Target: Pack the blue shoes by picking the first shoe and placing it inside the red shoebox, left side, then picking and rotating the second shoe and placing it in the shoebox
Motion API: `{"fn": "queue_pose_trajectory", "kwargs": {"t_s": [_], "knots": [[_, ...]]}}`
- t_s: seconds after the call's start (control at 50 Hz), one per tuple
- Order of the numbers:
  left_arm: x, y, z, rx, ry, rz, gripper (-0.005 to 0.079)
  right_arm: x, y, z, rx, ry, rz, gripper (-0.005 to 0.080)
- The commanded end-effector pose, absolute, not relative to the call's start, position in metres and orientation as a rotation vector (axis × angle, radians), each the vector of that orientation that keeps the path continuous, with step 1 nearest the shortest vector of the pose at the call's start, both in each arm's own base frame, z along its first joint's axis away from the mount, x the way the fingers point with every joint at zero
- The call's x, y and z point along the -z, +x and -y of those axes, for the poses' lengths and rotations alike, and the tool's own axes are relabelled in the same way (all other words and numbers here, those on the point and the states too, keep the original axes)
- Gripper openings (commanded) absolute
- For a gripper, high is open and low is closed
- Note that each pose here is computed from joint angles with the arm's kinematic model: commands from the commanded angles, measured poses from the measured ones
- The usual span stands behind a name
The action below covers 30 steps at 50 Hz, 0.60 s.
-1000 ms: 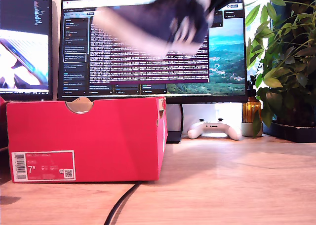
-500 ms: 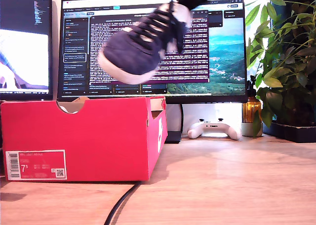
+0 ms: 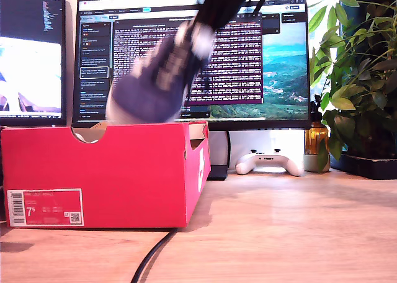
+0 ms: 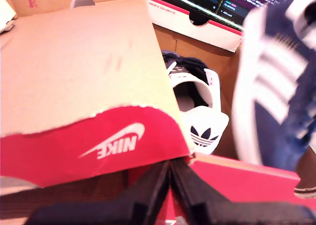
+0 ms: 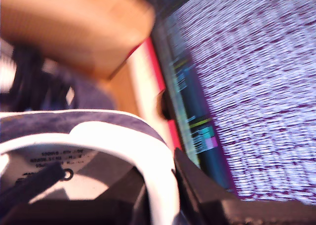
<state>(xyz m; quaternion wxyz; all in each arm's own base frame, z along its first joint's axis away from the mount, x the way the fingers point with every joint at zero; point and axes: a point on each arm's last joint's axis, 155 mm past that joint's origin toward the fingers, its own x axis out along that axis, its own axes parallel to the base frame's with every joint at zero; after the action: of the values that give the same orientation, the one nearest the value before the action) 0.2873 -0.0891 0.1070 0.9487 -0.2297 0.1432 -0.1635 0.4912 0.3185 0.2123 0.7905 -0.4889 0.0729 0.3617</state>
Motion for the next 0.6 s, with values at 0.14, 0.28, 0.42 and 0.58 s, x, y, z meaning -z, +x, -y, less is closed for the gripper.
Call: {"fn": "queue_pose_trajectory", "kwargs": {"t_s": [0.14,0.28,0.42,0.58], "knots": [[-0.105,0.284,0.089,0.335,-0.47,-0.285,-0.0021,-0.201,0.497,-0.321,-0.778,-1.059,-0.179,-0.0013],[-0.104,0.284,0.089,0.335,-0.47,-0.285,-0.0021,-0.174,0.497,-0.322,-0.804,-1.056,-0.24,-0.0013],[-0.103,0.284,0.089,0.334,-0.47,-0.292,-0.0021,-0.162,0.494,-0.326,-0.819,-1.048,-0.268,-0.0012],[-0.103,0.284,0.089,0.334,-0.47,-0.292,-0.0021,-0.163,0.491,-0.335,-0.831,-1.048,-0.249,0.0132]]}}
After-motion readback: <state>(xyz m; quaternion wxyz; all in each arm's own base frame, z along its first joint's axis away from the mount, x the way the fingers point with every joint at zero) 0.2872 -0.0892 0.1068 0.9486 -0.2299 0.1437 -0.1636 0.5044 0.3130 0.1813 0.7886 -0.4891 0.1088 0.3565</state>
